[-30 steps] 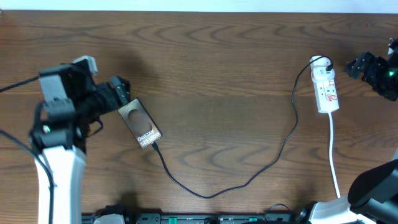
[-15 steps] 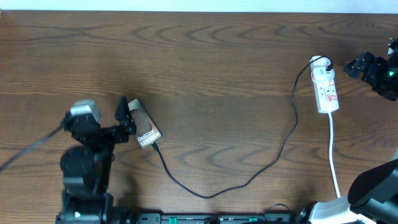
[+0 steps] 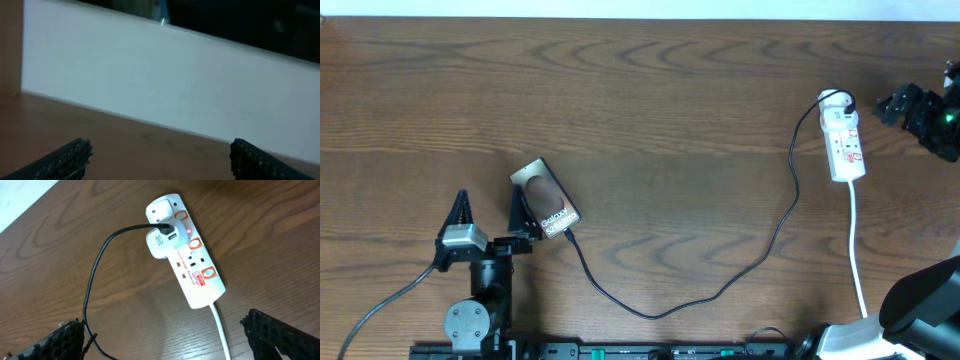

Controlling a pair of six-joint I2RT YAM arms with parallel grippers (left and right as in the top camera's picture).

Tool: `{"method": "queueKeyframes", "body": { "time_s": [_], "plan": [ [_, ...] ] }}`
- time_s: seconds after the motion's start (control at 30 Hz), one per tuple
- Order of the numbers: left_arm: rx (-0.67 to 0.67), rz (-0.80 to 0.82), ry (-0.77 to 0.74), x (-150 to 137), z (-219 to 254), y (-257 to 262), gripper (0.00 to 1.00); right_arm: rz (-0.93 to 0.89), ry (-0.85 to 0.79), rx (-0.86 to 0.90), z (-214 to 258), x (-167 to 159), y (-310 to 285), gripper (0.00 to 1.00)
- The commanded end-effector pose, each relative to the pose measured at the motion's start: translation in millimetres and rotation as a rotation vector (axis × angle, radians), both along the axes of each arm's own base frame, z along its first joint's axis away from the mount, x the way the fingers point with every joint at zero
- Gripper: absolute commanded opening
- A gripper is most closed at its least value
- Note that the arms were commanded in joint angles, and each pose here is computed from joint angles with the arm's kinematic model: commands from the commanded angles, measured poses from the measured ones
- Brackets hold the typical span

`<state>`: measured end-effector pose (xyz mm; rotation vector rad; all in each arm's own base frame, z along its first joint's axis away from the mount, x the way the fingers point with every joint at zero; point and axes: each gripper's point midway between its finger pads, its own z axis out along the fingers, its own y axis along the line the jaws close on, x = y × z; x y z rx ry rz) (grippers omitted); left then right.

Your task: Plug charger to phone and switch on socket

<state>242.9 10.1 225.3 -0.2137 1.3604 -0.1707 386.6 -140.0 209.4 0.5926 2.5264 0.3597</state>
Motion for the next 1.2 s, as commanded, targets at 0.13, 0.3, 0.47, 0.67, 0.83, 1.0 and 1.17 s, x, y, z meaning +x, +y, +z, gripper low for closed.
{"method": "queueKeyframes", "body": {
  "time_s": [0.13,0.3,0.47,0.67,0.83,1.0,1.17],
  "plan": [
    [0.0,0.069,0.142,2.0,-37.3,16.8,0.91,-0.002,-0.01,0.005,4.3,0.1,2.5,0.99],
    [-0.009,0.083,0.351,-1.0,-88.7,19.9,0.91,-0.002,-0.01,0.005,4.4,0.2,2.4,0.99],
    [-0.013,0.08,0.352,-0.9,-88.8,19.4,0.91,-0.002,-0.01,0.005,4.4,0.2,2.4,0.99],
    [-0.013,0.08,0.352,-0.8,-89.0,19.5,0.91,-0.003,-0.01,0.005,4.3,0.1,2.4,0.99],
    [-0.013,0.08,0.353,-0.8,-89.1,19.5,0.91,-0.002,-0.01,0.005,4.4,0.2,2.4,0.99],
    [-0.013,0.08,0.353,-0.8,-89.1,19.5,0.91,-0.002,-0.01,0.005,4.4,0.2,2.4,0.99],
    [-0.013,0.08,0.353,-0.8,-89.1,19.5,0.91,-0.002,-0.01,0.005,4.4,0.2,2.4,0.99]
  ]
}}
